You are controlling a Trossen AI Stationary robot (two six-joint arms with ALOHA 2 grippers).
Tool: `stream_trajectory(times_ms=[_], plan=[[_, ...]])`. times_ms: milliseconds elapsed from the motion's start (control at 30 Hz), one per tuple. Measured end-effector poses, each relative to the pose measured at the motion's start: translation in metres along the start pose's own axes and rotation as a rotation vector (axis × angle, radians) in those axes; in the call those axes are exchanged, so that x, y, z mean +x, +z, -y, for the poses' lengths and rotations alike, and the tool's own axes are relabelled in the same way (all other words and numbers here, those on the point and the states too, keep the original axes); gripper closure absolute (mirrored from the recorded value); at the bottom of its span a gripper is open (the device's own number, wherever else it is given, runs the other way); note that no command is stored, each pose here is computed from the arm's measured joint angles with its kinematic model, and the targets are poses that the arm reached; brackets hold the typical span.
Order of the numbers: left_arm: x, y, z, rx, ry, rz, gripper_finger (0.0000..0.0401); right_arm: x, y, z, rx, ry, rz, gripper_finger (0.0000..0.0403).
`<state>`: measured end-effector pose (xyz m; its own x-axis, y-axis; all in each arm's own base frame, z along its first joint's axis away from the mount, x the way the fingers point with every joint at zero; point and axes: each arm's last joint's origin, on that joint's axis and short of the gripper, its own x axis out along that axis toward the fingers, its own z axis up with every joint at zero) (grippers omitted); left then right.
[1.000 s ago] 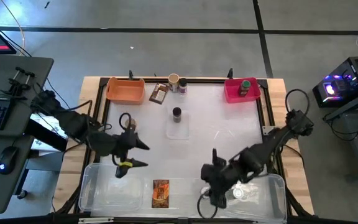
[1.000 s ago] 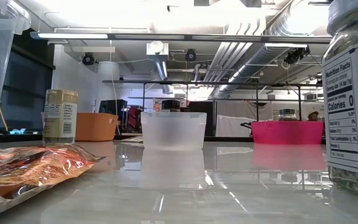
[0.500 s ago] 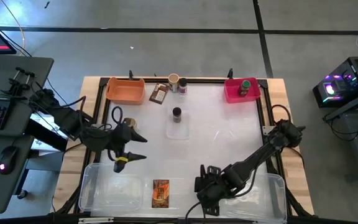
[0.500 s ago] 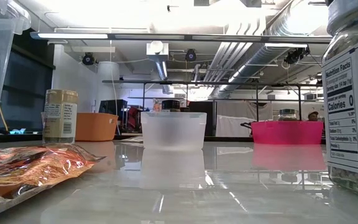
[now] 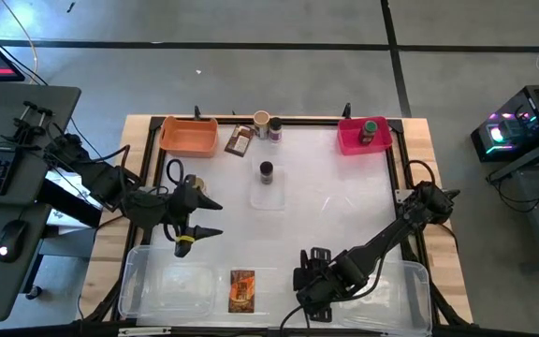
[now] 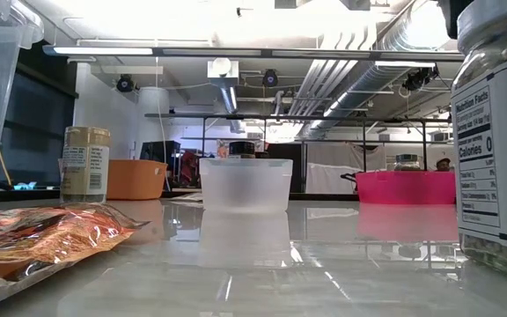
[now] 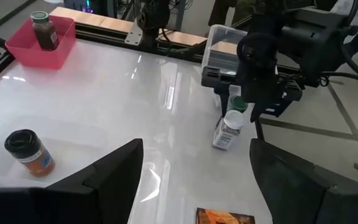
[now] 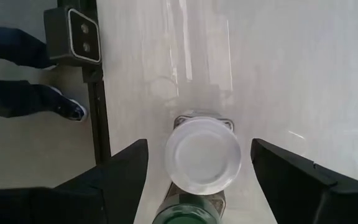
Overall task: Sort spices by type
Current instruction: Put the white seasoning bottle into the right transparent bin
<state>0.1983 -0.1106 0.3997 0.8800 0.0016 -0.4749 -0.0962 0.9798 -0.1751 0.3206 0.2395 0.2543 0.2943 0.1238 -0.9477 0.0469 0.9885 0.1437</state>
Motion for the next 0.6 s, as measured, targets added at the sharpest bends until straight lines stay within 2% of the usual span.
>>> stream_trajectory(times_ms=[400, 600], plan=[[0.0, 0.0, 0.0, 0.001, 0.0, 0.0, 0.0119, 0.001, -0.002, 0.002, -0.005, -0.019, -0.025, 0.0123], [0.0, 0.0, 0.0, 0.002, 0.002, -0.002, 0.0119, 0.022, -0.001, -0.002, -0.007, 0.004, -0.079, 0.0123]])
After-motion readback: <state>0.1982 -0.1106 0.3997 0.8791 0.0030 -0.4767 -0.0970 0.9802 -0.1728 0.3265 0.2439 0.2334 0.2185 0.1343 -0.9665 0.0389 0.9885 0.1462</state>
